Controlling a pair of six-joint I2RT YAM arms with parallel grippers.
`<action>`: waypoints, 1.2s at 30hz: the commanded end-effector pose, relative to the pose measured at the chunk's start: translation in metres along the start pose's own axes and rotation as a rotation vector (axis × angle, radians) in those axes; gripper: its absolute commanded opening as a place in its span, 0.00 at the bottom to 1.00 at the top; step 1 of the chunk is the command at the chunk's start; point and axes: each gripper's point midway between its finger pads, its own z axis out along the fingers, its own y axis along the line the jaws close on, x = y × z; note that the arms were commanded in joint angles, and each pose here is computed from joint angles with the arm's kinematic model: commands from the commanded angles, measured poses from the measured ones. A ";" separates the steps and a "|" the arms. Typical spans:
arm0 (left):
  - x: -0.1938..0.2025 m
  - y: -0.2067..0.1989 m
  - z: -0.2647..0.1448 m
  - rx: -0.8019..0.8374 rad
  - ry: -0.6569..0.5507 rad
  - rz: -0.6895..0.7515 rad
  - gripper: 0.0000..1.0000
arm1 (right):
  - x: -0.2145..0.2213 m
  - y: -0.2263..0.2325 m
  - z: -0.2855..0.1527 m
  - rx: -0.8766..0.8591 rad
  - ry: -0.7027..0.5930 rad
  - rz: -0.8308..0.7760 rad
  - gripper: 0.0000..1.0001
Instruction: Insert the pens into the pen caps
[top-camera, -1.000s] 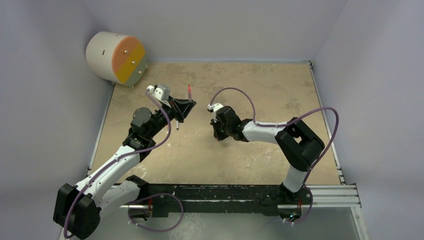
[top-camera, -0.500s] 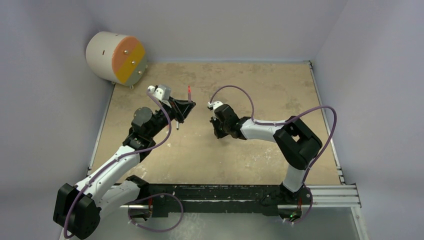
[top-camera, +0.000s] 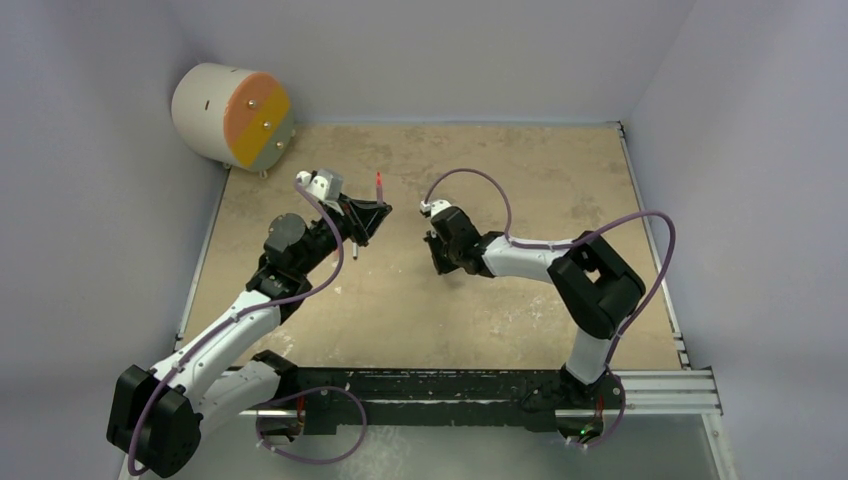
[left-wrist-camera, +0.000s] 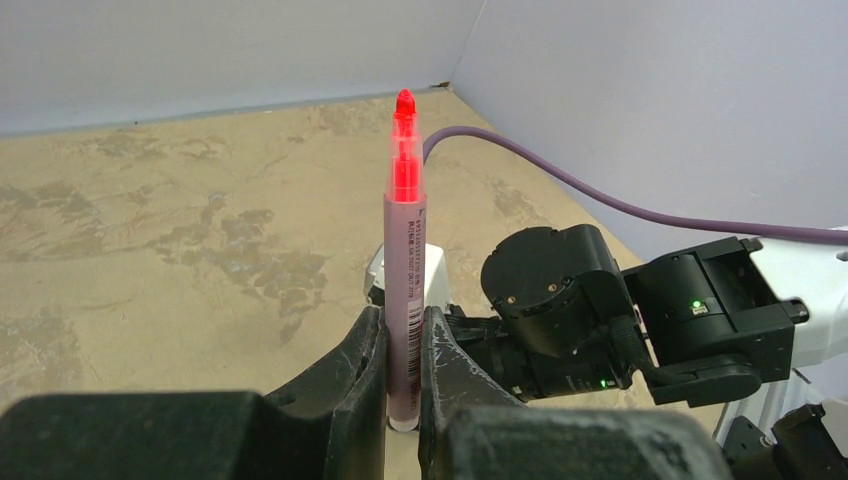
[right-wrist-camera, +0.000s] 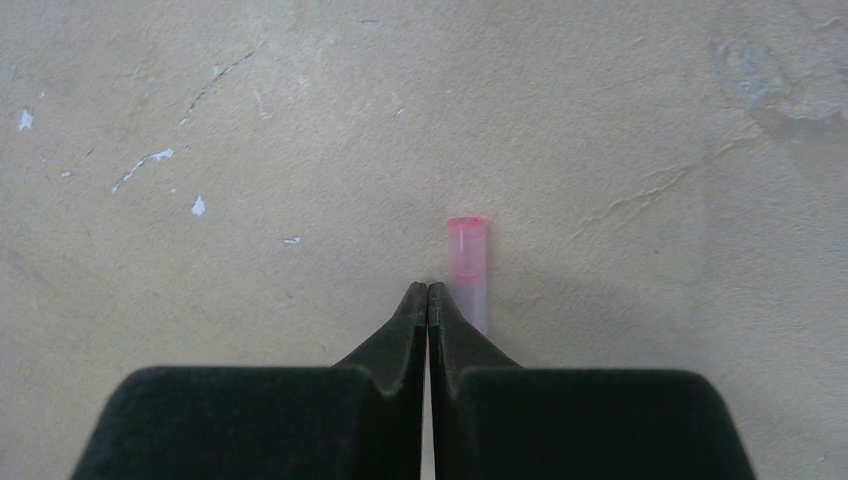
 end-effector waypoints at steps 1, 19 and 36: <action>-0.012 -0.002 0.001 0.008 -0.039 0.024 0.00 | -0.024 -0.014 -0.009 0.047 -0.050 0.028 0.00; -0.009 0.000 0.005 0.001 -0.027 0.031 0.00 | -0.049 -0.043 -0.029 0.080 -0.136 0.065 0.00; -0.011 -0.005 0.004 0.027 -0.031 0.021 0.00 | -0.064 -0.095 -0.017 0.238 -0.153 0.144 0.52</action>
